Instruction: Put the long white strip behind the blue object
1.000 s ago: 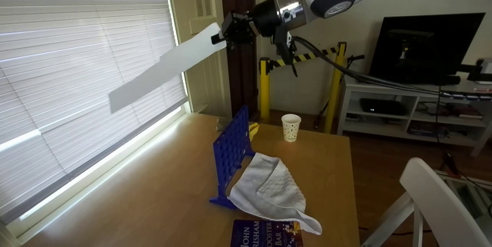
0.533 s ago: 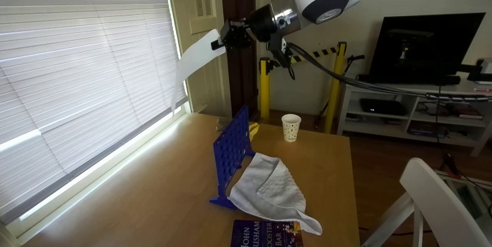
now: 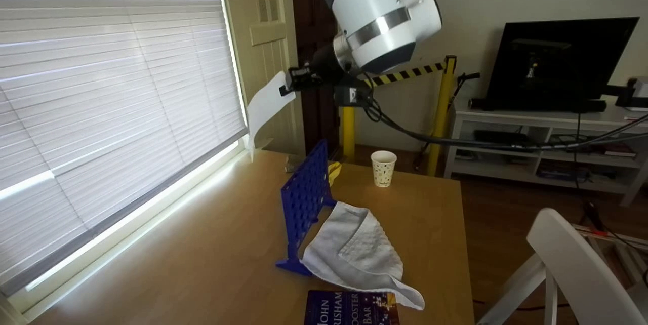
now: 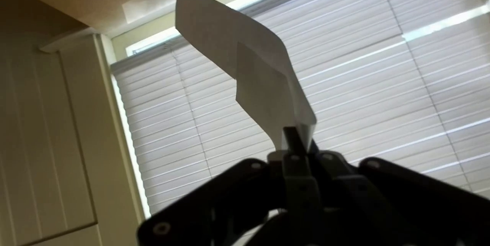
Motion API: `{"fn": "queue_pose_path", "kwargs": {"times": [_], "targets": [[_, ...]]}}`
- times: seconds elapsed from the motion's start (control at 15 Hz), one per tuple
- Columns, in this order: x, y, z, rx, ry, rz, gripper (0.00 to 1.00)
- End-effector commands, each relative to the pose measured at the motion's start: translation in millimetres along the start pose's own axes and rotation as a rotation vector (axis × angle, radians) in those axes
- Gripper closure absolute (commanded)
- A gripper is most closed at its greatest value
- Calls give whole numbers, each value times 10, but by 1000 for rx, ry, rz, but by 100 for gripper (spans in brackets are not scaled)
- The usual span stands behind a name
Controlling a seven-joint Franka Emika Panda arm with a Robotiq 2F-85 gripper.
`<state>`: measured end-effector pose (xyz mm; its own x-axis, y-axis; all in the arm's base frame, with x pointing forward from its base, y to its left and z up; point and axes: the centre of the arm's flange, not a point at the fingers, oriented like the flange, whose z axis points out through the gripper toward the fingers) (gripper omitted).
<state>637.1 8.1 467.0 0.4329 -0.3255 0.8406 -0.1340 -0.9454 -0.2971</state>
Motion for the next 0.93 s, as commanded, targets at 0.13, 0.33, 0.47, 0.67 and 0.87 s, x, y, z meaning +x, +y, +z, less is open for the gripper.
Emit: {"fn": "queue_pose_path", "kwargs": {"times": [0.13, 0.33, 0.47, 0.67, 0.87], "targets": [[-5, 53, 472, -136, -54, -91, 100], [-232, 138, 587, -177, -95, -137, 100], [-336, 182, 630, -192, -115, -171, 100], [-412, 161, 638, -179, -122, -202, 100], [-426, 107, 625, -187, -137, -233, 100]]}}
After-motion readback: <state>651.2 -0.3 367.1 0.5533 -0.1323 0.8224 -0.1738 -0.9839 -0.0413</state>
